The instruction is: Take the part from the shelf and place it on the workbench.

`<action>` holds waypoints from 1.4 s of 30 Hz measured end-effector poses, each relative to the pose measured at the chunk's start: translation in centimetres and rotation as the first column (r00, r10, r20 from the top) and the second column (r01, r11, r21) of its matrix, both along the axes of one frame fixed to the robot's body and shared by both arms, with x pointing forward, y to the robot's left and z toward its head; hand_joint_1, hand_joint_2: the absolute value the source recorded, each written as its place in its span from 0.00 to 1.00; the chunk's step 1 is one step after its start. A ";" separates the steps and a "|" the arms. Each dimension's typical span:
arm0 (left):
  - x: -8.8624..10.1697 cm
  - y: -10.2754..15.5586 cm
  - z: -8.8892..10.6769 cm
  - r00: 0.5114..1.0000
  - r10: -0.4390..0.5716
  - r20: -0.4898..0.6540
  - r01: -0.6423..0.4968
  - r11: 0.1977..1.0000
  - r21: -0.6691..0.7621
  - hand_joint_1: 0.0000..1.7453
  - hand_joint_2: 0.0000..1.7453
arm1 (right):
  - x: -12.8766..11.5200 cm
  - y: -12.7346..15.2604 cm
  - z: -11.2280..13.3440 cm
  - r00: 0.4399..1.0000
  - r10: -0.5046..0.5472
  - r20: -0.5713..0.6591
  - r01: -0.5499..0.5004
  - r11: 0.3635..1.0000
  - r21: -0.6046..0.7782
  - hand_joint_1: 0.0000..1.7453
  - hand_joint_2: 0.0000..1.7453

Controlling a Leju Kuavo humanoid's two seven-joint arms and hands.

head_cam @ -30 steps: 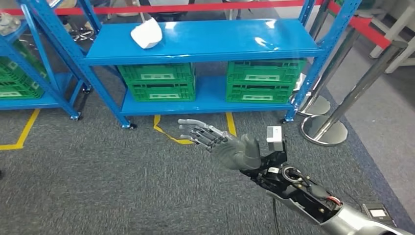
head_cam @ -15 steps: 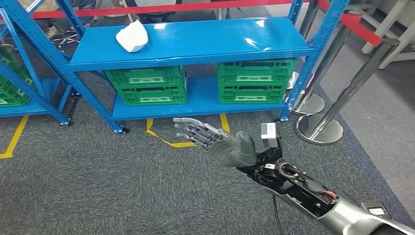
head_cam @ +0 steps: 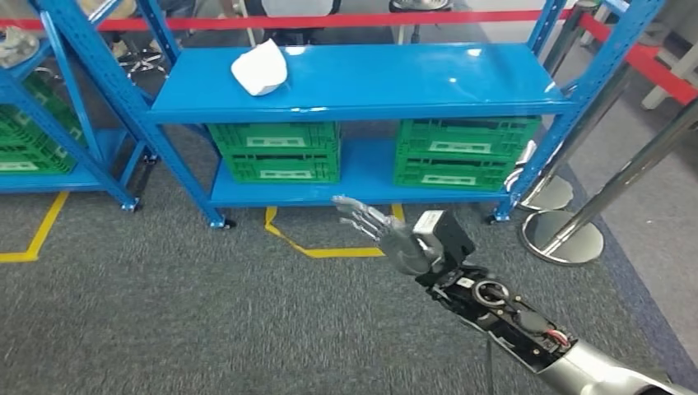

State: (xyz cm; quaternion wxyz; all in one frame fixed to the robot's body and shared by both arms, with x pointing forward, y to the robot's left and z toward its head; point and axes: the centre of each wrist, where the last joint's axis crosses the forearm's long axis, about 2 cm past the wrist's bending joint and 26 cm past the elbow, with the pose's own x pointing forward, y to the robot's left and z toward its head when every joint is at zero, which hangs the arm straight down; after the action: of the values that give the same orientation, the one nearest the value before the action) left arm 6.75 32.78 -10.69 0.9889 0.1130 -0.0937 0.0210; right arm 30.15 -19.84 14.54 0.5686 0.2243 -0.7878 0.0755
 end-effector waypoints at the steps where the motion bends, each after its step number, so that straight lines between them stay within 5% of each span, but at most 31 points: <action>1: 0.0 0.0 0.0 1.000 0.001 0.001 -0.001 1.000 -0.001 0.00 0.00 | 0.1 -0.4 -1.0 0.998 -0.047 -0.042 0.044 0.997 -0.065 0.00 0.25; 4: 0.2 -0.1 0.0 1.000 -0.001 0.002 0.001 1.000 -0.003 0.00 0.00 | 0.4 -2.2 -4.5 0.967 -0.168 -0.192 0.124 0.968 -0.219 0.00 1.00; 7: 0.3 -0.2 0.0 1.000 -0.008 0.005 0.008 1.000 -0.009 0.00 0.00 | -0.6 -5.2 -9.7 0.853 -0.270 -0.447 0.132 0.940 -0.315 0.00 1.00; 11: -0.4 -0.1 -0.1 1.000 -0.012 -0.009 0.011 1.000 -0.013 0.00 0.00 | -7.6 -9.1 -17.7 0.546 -0.387 -0.743 0.096 0.910 -0.403 0.00 1.00; 18: -0.2 0.4 0.0 1.000 -0.028 -0.004 0.028 1.000 -0.008 0.00 0.00 | -15.8 -12.4 -22.8 0.119 -0.527 -0.842 -0.042 0.844 -0.534 0.00 1.00; 21: -0.4 0.3 0.0 0.999 -0.041 -0.003 0.041 0.999 -0.009 0.00 0.00 | -18.3 -12.9 -23.8 0.009 -0.550 -0.835 -0.101 0.831 -0.548 0.00 1.00; 26: -0.2 0.4 0.0 0.999 -0.054 0.006 0.054 0.999 -0.008 0.00 0.00 | -21.2 -13.3 -24.7 -0.081 -0.562 -0.823 -0.151 0.823 -0.547 0.00 1.00; 42: 0.1 0.4 0.0 0.998 -0.066 0.019 0.066 0.998 -0.008 0.00 0.00 | -21.9 -12.8 -24.9 -0.073 -0.581 -0.811 -0.183 0.807 -0.562 0.00 1.00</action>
State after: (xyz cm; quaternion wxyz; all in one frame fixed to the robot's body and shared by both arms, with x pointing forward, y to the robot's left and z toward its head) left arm 6.81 33.14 -10.66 0.9887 0.1054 -0.1063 -0.0102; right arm 8.21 -32.65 -10.41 0.9913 -0.0826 -0.1022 0.0067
